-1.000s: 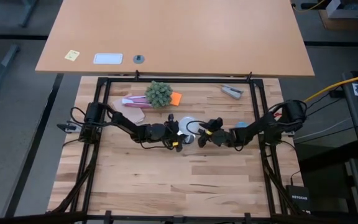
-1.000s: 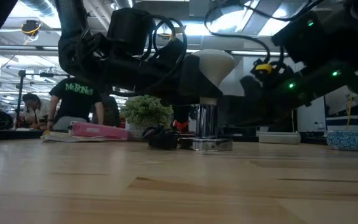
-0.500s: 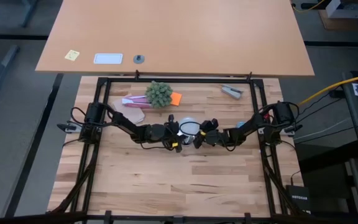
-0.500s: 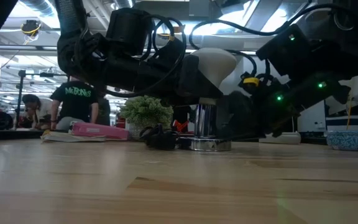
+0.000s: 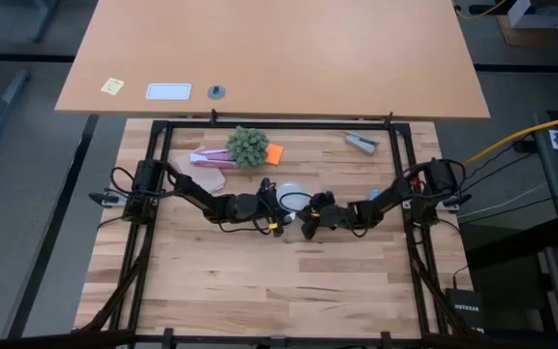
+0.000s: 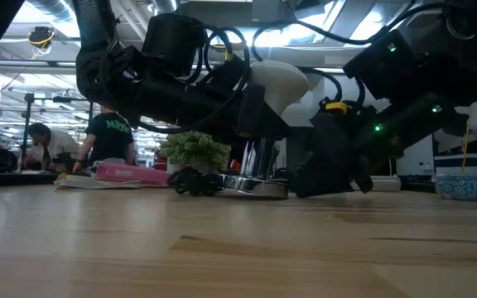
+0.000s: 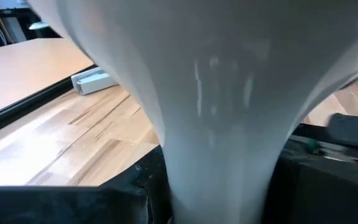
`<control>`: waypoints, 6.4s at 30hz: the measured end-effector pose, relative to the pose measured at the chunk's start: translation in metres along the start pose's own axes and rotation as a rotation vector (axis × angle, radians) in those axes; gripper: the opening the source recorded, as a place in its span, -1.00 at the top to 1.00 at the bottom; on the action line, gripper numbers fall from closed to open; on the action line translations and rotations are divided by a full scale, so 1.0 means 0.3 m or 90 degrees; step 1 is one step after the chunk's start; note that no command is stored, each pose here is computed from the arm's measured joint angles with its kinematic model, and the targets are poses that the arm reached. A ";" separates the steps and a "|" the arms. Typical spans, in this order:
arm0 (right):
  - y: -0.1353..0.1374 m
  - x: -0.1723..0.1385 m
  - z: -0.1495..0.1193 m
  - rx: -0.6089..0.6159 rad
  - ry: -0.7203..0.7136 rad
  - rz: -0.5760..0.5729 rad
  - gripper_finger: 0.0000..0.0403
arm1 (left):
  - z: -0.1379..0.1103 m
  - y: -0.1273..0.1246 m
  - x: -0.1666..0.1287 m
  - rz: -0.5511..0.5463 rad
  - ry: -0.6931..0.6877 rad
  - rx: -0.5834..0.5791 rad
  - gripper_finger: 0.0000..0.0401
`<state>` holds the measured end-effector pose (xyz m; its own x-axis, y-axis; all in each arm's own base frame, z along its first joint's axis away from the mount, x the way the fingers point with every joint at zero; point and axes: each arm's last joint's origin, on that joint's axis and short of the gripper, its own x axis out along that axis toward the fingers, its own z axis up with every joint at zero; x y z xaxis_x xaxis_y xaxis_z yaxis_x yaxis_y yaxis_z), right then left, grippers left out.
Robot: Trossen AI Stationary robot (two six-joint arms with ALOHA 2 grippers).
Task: Screw lightbulb
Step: Remove the lightbulb from the lamp
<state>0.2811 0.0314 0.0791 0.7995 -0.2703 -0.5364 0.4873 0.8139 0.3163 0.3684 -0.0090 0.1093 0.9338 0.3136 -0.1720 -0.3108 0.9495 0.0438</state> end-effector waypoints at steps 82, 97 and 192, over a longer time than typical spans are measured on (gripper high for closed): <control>0.062 -0.077 0.066 -0.067 -0.121 -0.037 0.29 | 0.059 0.012 -0.032 0.022 0.057 0.036 -0.27; 0.058 -0.076 0.060 -0.075 -0.111 -0.045 0.29 | 0.078 0.026 -0.059 0.029 0.125 0.034 -0.27; 0.049 -0.073 0.047 -0.090 -0.082 -0.054 0.29 | -0.035 0.029 -0.051 -0.017 -0.126 -0.115 -0.16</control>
<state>0.2756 0.0420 0.1065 0.8008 -0.3965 -0.4489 0.5075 0.8472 0.1571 0.3493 -0.0056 0.1020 0.9531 0.3017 0.0256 -0.2956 0.9454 -0.1369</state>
